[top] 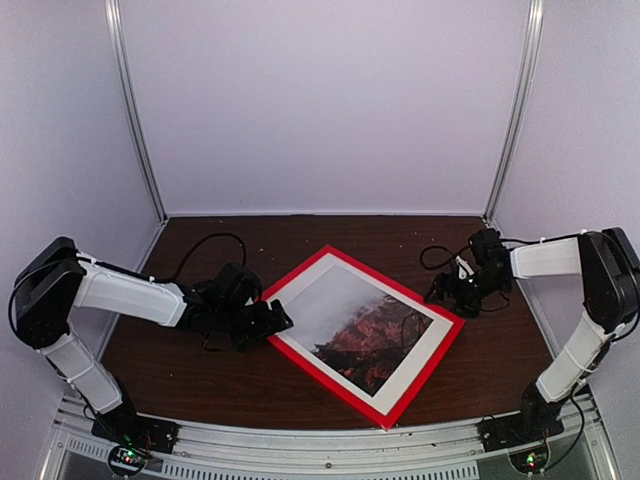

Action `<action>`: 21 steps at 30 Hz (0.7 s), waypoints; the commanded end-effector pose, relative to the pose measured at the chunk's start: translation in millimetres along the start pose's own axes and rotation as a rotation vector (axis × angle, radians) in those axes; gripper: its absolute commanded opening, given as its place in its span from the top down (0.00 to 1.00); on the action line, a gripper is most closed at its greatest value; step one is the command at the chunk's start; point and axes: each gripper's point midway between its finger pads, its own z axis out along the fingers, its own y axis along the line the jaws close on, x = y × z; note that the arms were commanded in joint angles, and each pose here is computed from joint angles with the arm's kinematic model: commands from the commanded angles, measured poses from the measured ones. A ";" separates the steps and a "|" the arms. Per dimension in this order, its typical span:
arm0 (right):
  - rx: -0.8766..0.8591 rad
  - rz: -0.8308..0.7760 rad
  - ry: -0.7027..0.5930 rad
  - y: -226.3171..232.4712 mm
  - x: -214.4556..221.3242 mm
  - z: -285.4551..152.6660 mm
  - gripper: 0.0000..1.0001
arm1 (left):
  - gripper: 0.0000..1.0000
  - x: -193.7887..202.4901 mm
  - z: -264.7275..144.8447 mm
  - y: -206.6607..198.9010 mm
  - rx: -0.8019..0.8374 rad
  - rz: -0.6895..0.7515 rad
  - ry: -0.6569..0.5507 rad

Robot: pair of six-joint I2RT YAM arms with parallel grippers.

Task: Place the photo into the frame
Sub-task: Rotate the photo frame at the center of the board.

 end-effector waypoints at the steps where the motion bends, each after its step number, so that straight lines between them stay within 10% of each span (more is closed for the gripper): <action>1: -0.007 0.011 0.062 4.9 35.9 -1.1 0.11 | 0.07 -17.1 11.2 -17.4 0.052 0.013 -0.001; 21: -0.056 -0.020 0.082 51.2 140.5 6.3 0.11 | 0.06 -114.6 67.5 -67.5 0.092 0.212 0.096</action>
